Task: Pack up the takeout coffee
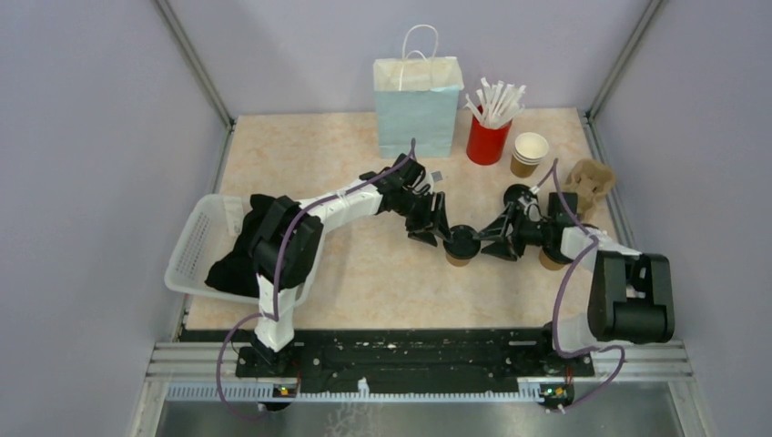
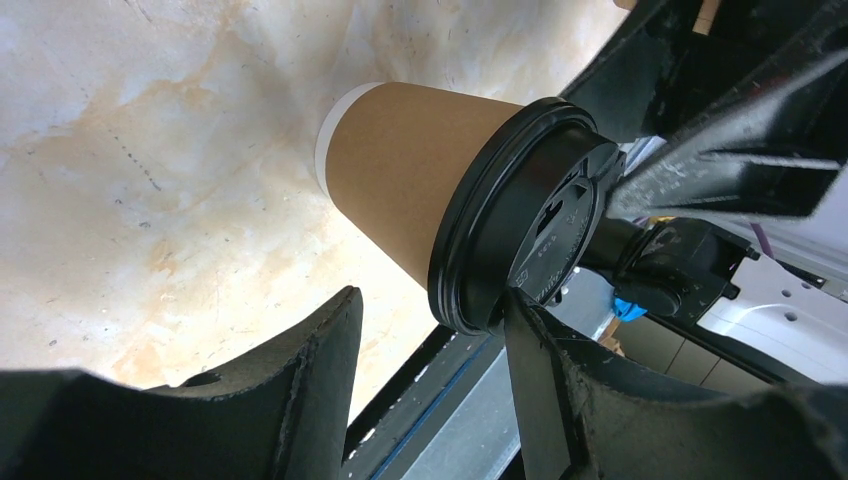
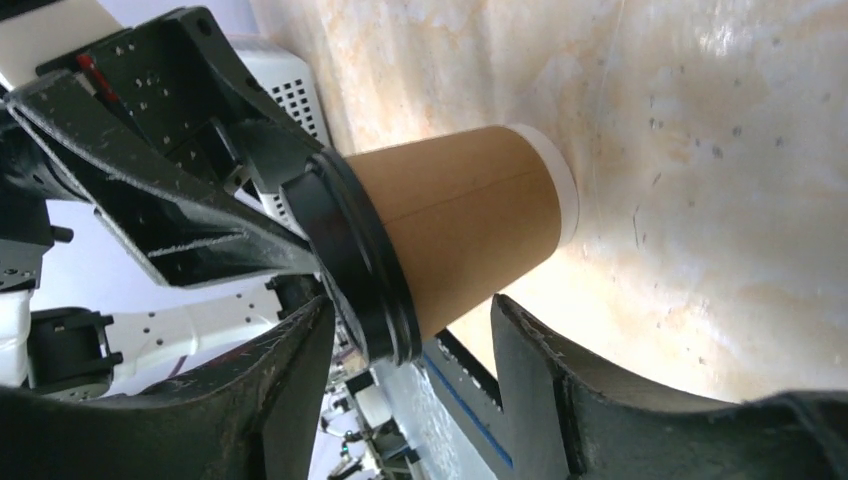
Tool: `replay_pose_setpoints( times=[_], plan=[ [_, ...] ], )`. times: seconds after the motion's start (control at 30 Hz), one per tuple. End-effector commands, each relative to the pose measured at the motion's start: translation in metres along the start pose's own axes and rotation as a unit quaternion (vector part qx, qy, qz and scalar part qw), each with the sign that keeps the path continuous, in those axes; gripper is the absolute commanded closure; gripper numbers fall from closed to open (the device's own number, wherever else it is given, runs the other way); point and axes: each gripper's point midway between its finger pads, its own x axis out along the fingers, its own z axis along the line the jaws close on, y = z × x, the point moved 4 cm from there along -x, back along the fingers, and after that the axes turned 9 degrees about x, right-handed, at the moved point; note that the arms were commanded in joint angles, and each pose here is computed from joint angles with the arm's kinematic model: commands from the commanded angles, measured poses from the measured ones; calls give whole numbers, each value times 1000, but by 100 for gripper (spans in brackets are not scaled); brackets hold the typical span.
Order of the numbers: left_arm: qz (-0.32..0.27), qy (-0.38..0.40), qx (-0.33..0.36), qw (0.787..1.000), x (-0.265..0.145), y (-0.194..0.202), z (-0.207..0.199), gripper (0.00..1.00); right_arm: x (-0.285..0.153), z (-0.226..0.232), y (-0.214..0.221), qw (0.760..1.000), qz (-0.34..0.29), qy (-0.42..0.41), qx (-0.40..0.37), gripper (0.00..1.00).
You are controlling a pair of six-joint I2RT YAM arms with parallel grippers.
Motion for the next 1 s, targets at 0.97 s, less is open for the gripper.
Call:
replay_pose_setpoints(
  times=[0.97],
  plan=[
    [-43, 35, 20, 998, -29, -20, -33, 18, -25, 30, 1, 997, -50, 33, -52, 49]
  ],
)
